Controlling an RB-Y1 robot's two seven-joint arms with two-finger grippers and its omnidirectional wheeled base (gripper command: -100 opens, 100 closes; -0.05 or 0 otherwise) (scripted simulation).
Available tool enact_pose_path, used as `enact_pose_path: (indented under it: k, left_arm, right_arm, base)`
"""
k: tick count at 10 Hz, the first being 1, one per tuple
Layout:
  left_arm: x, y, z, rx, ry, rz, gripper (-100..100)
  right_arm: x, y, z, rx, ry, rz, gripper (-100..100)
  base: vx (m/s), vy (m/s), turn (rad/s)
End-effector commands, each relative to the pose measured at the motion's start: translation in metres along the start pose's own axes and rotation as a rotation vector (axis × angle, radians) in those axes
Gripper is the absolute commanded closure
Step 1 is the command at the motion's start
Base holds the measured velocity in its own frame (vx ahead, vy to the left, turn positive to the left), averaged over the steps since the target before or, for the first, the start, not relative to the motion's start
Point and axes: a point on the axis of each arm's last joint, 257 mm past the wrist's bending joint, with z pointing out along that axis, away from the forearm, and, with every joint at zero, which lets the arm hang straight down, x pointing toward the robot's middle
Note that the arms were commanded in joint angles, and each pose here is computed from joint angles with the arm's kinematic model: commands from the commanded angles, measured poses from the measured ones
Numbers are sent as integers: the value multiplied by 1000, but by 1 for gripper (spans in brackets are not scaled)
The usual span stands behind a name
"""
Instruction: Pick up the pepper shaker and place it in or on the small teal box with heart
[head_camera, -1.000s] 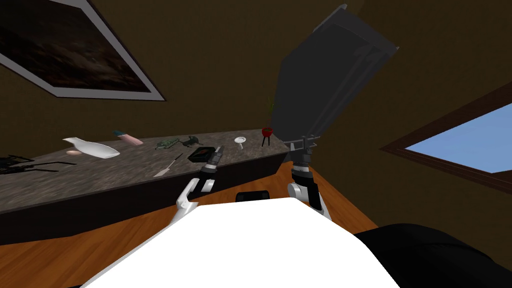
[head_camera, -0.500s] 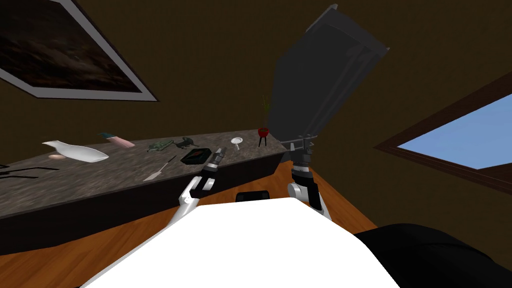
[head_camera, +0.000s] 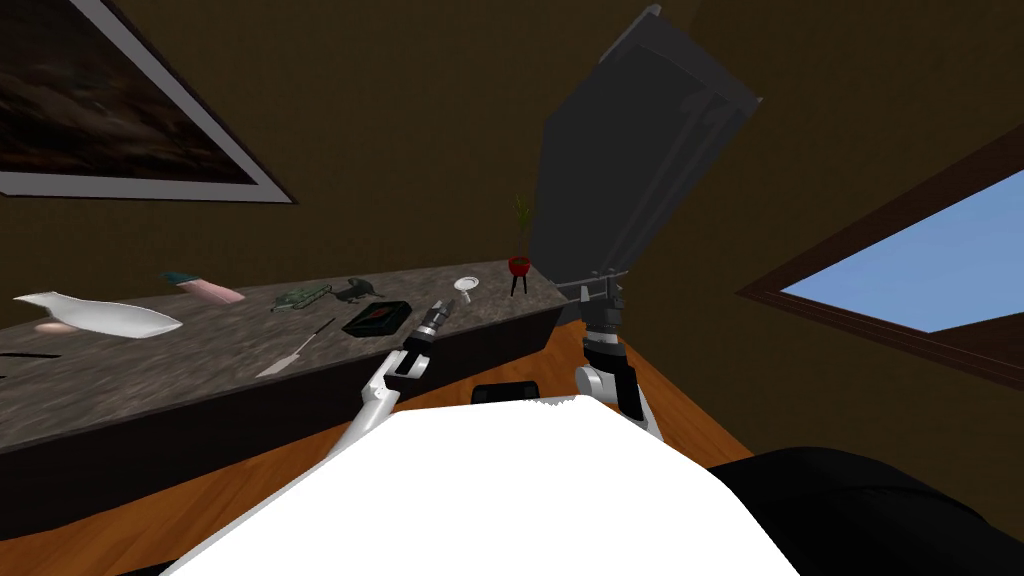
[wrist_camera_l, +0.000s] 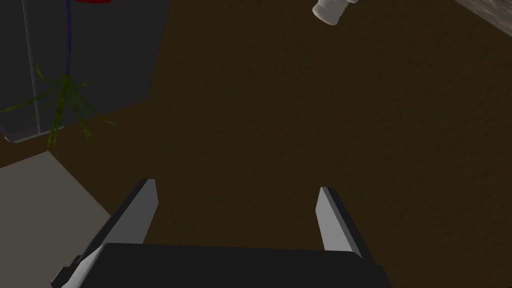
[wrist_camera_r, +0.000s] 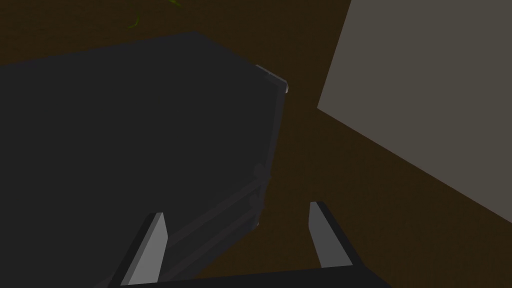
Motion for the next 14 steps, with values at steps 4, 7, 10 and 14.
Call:
enact_pose_path:
  k: [4,7,10,14]
  left_arm:
    - [29,35,-2,-78,81,81,-100]
    - [47,58,-5,-127,136,137,-100]
    - [65,88,-11,-188,207,214,-100]
    - [76,111,-16,-232,259,274,-100]
  right_arm:
    - [0,0,0,0,0,0,0]
    - [0,0,0,0,0,0,0]
    - [0,0,0,0,0,0,0]
    - [0,0,0,0,0,0,0]
  base:
    - [48,-46,-49]
    - [44,-31,-39]
    - [81,-49,-69]
    - [60,-17,-37]
